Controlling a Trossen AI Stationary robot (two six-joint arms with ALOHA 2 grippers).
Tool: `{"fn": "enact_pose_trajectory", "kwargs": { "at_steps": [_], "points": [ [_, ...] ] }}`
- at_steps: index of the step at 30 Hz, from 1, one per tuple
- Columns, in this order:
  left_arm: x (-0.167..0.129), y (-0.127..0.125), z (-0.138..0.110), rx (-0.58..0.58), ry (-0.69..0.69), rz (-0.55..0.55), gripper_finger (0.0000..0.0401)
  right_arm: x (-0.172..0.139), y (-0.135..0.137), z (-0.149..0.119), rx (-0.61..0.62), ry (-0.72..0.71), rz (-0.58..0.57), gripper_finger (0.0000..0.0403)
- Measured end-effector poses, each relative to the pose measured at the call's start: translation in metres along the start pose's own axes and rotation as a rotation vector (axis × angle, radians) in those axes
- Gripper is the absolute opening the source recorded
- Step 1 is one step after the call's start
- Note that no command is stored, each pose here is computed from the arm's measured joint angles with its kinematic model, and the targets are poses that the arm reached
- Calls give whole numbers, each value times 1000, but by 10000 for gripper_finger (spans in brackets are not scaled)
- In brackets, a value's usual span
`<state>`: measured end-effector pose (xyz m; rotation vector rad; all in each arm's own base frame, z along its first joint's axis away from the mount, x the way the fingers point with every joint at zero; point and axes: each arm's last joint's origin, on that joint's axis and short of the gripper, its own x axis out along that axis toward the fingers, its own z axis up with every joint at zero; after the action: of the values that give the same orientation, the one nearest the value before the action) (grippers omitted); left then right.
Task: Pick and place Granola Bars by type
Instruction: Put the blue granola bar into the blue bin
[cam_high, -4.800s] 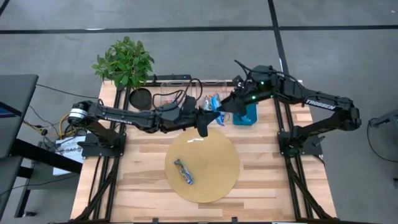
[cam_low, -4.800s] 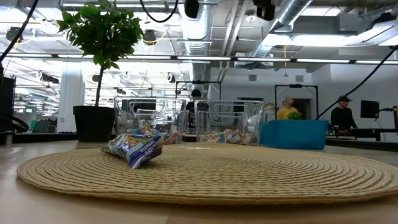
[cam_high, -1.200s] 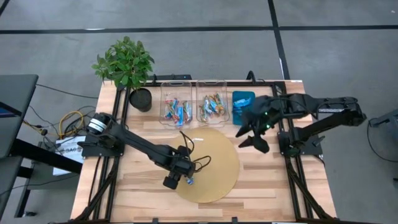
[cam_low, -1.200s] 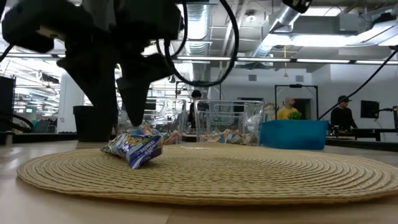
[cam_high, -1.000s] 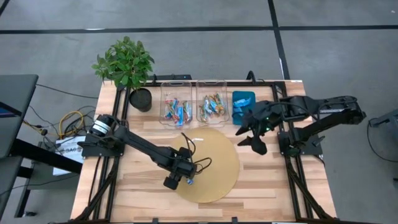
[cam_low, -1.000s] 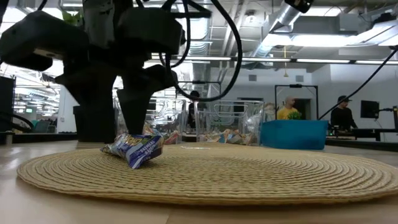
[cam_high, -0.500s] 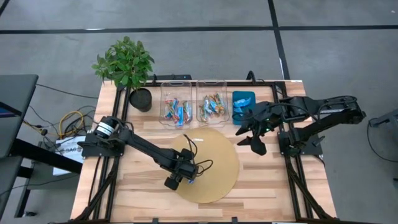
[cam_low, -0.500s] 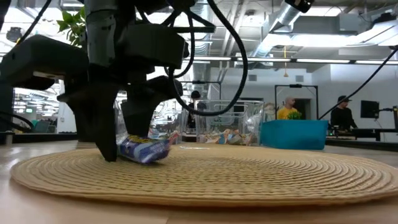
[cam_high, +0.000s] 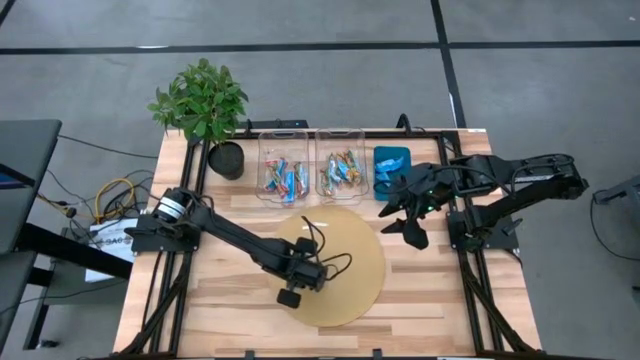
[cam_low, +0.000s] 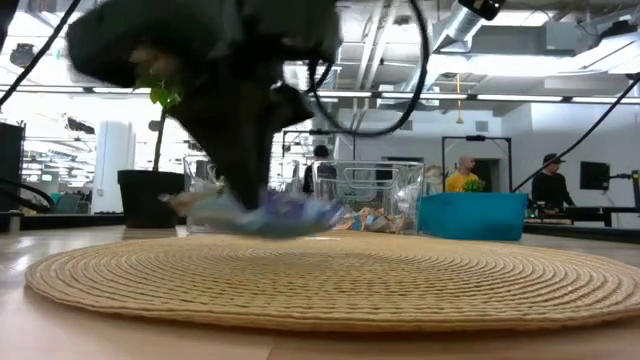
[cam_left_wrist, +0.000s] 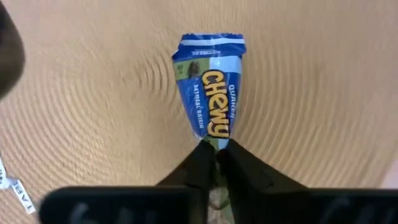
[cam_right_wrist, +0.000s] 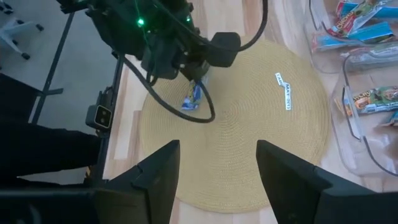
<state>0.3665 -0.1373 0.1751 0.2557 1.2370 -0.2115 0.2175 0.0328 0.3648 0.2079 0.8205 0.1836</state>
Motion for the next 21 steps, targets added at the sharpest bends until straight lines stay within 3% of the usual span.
{"fn": "enact_pose_trajectory", "kwargs": {
  "at_steps": [2,7,11,17,21],
  "points": [
    [-6,5,8,-57,-32,1,10,0,0,0,0,-4,0,202],
    [-23,25,27,-204,-122,55,16,0,0,2,22,-20,-11,202],
    [-44,49,45,-366,-222,166,7,0,-4,1,98,-40,-142,202],
    [-90,93,63,-646,-359,427,4,-17,-21,-5,406,-153,-442,202],
    [-121,117,70,-745,-445,547,4,-35,-36,-7,594,-262,-530,202]
  ]
}}
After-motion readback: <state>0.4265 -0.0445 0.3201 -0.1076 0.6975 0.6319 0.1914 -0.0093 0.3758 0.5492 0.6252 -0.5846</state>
